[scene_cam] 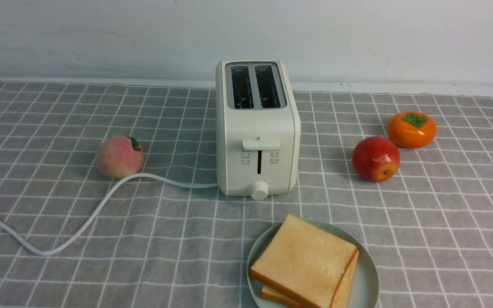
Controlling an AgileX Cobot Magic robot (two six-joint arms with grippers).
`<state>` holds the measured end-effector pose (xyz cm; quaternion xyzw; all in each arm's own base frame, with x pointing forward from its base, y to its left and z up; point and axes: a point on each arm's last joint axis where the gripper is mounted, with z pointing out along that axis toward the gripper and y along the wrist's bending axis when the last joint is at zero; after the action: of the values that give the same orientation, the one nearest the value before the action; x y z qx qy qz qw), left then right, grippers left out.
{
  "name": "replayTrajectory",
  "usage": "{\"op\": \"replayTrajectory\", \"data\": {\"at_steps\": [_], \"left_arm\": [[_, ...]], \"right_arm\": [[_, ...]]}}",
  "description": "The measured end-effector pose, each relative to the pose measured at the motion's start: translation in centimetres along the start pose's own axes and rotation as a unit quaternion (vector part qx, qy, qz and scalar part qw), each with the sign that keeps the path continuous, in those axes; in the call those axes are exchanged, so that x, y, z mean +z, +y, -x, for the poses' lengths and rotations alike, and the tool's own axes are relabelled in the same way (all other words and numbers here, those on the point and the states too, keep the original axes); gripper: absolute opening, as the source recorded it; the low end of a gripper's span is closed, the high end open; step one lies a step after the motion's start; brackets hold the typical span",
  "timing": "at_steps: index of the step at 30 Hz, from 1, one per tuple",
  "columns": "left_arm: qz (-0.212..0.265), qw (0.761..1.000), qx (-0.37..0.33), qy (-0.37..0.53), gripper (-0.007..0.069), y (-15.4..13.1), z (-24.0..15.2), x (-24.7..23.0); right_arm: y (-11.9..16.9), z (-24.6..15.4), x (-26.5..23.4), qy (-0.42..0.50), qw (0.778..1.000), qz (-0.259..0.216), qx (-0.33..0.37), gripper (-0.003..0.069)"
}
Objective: Take toasted bread from bread machine on grey coffee table place on plate.
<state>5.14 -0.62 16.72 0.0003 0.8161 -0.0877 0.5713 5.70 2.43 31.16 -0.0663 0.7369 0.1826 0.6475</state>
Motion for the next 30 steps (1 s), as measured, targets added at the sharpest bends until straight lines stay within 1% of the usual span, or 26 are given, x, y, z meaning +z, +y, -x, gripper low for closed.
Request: {"op": "replayTrajectory", "data": {"at_steps": [10,12,17,23,25,26,27,28,30], "left_arm": [[0.000,1.000,0.000,0.000,0.0018,0.0,0.0,0.0],[-0.001,1.000,0.000,0.000,0.0018,0.0,0.0,0.0],[-0.001,1.000,0.000,0.000,0.0023,0.0,0.0,0.0],[-0.001,1.000,0.000,0.000,0.0031,0.0,0.0,0.0],[-0.001,1.000,0.000,0.000,0.0035,0.0,0.0,0.0],[-0.001,1.000,0.000,0.000,0.0036,0.0,0.0,0.0],[-0.001,1.000,0.000,0.000,0.0036,0.0,0.0,0.0],[-0.001,1.000,0.000,0.000,0.0037,0.0,0.0,0.0],[-0.001,1.000,0.000,0.000,0.0038,0.0,0.0,0.0]], "right_arm": [[0.0,0.0,0.0,0.000,1.000,-0.001,0.000,0.0059],[-0.2,0.0,-0.1,-0.004,1.000,-0.013,0.001,0.0064],[-0.9,0.1,-0.5,-0.019,0.997,-0.071,-0.028,0.0071],[-1.8,-0.3,-1.3,-0.028,0.983,-0.144,-0.106,0.0076],[-2.2,-1.1,-1.4,-0.020,0.978,-0.169,-0.120,0.0078],[-2.5,-2.2,-1.3,-0.009,0.976,-0.183,-0.121,0.0080],[-2.6,-2.4,-1.3,-0.007,0.975,-0.186,-0.120,0.0080],[-3.1,-3.9,-1.1,0.009,0.972,-0.201,-0.117,0.0083],[-3.6,-5.8,-0.9,0.027,0.970,-0.212,-0.115,0.0085]]}}
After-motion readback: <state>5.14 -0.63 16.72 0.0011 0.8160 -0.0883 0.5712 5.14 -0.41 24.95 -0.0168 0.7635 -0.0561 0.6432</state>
